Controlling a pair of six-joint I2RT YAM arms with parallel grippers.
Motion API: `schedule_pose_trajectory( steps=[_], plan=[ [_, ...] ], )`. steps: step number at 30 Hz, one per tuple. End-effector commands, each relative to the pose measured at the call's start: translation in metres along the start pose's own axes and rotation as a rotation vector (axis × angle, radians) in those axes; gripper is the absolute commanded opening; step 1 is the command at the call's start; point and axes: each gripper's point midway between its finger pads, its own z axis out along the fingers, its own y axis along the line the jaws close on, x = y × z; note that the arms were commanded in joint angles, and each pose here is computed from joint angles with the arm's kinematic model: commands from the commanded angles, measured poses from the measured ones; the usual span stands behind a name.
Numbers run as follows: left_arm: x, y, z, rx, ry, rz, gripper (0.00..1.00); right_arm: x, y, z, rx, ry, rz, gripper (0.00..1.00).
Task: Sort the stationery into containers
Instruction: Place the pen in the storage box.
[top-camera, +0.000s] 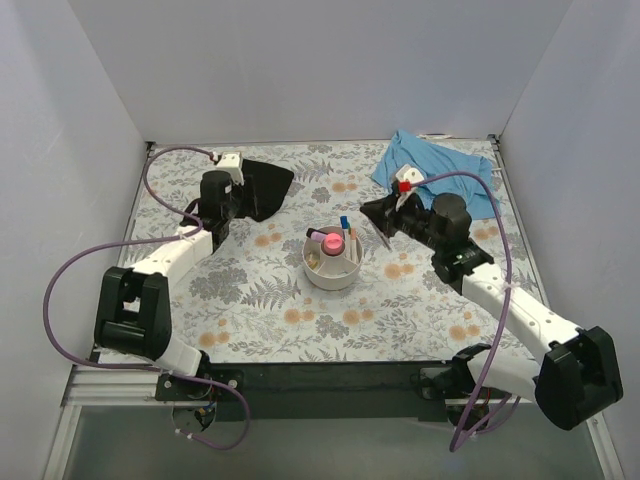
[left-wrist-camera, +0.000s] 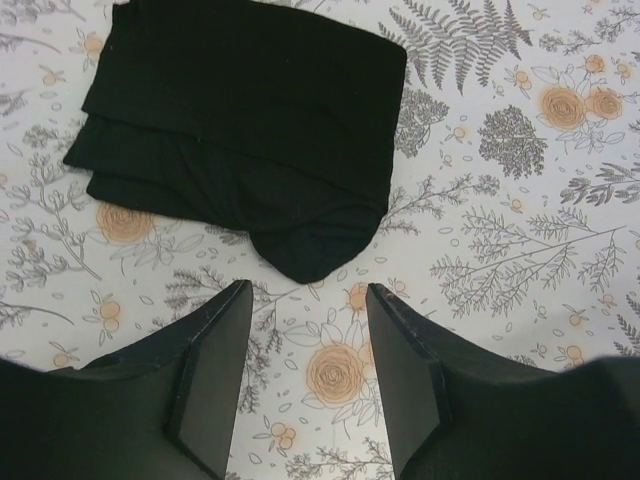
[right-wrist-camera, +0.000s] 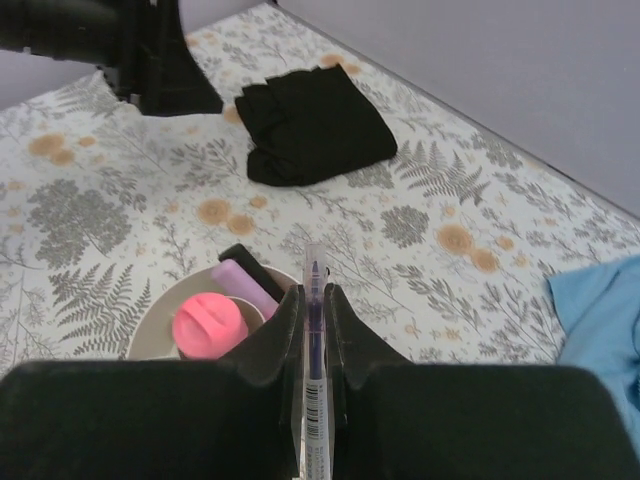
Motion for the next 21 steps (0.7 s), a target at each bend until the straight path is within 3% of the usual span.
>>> schedule_pose_trajectory(
  steps=[1,6,10,21],
  plan=[
    [-0.023,0.001,-0.004,0.006,0.012,0.089,0.48,-0.063,0.037,-0.016,-0.096,-0.339,-0.146,0.01],
    [-0.026,0.008,0.001,-0.026,0.062,0.111,0.45,-0.084,0.065,-0.037,-0.145,-0.554,-0.193,0.01],
    [-0.024,0.01,0.009,-0.033,0.08,0.135,0.44,-0.09,0.086,-0.043,-0.191,-0.649,-0.207,0.01],
    [-0.041,0.016,0.025,-0.074,0.073,0.19,0.45,-0.072,0.094,-0.042,-0.202,-0.698,-0.077,0.01]
  ],
)
